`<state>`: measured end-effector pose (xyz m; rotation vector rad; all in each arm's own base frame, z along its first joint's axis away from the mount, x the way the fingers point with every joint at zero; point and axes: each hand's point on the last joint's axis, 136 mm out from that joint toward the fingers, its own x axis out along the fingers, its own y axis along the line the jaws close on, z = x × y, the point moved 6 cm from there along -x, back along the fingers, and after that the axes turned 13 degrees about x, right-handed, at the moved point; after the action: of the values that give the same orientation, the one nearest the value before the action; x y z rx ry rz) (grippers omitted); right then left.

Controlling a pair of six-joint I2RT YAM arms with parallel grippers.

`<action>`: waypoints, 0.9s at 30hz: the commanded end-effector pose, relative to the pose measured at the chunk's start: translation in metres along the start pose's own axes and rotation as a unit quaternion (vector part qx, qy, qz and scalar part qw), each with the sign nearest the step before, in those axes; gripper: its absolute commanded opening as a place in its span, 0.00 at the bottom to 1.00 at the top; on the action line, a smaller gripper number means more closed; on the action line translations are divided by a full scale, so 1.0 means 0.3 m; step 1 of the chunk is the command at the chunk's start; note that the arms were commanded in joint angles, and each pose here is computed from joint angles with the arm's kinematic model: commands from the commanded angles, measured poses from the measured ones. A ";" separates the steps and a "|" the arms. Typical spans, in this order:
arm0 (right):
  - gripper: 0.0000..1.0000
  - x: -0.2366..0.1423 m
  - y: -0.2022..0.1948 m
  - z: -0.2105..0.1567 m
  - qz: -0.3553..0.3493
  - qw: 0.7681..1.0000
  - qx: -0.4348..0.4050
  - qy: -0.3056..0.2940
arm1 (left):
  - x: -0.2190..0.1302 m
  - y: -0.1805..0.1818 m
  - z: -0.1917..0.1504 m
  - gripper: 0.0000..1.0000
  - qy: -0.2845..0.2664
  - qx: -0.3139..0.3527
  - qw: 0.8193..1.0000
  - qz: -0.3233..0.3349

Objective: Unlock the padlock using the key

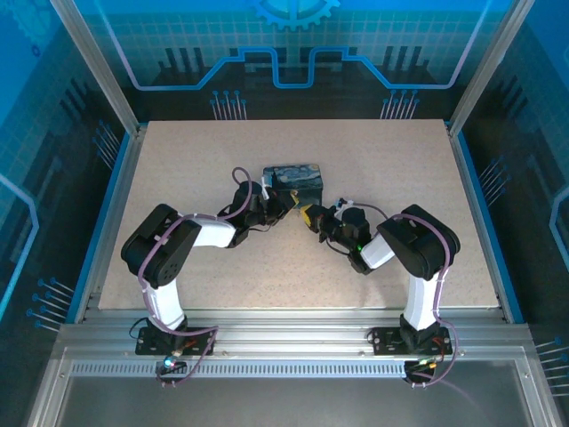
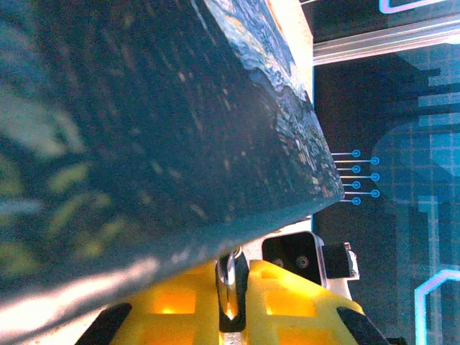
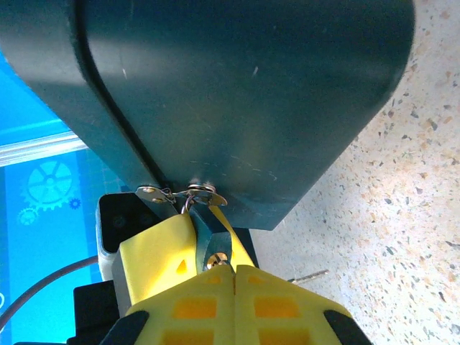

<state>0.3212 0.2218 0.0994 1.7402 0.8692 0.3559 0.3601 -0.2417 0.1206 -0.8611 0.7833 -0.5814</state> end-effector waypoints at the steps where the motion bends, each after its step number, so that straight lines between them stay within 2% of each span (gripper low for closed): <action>1: 0.00 0.023 0.061 -0.008 0.016 1.000 -0.024 0.005 | 0.004 -0.099 -0.089 0.00 0.071 0.016 0.994 -0.078; 6: 0.03 0.016 0.040 0.001 0.005 1.000 -0.028 0.014 | -0.003 -0.087 -0.086 0.00 0.068 0.015 0.995 -0.071; 14: 0.29 -0.082 -0.023 0.044 -0.060 0.996 -0.056 0.018 | -0.033 -0.025 -0.045 0.00 0.056 0.023 0.998 -0.022; 18: 0.32 -0.160 -0.039 0.052 -0.108 0.990 -0.092 0.021 | -0.031 -0.016 -0.047 0.00 0.057 0.020 0.998 -0.017; 22: 0.35 -0.242 -0.024 0.034 -0.184 0.969 -0.166 0.024 | -0.027 -0.013 -0.052 0.00 0.062 0.014 0.998 -0.017; 27: 0.36 -0.328 0.029 0.009 -0.267 0.923 -0.277 0.023 | -0.030 -0.015 -0.056 0.00 0.068 0.010 0.998 -0.015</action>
<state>0.2808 0.1656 0.1399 1.2026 0.9781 0.3316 0.3428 -0.2430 0.1051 -0.8297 0.9078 -0.6215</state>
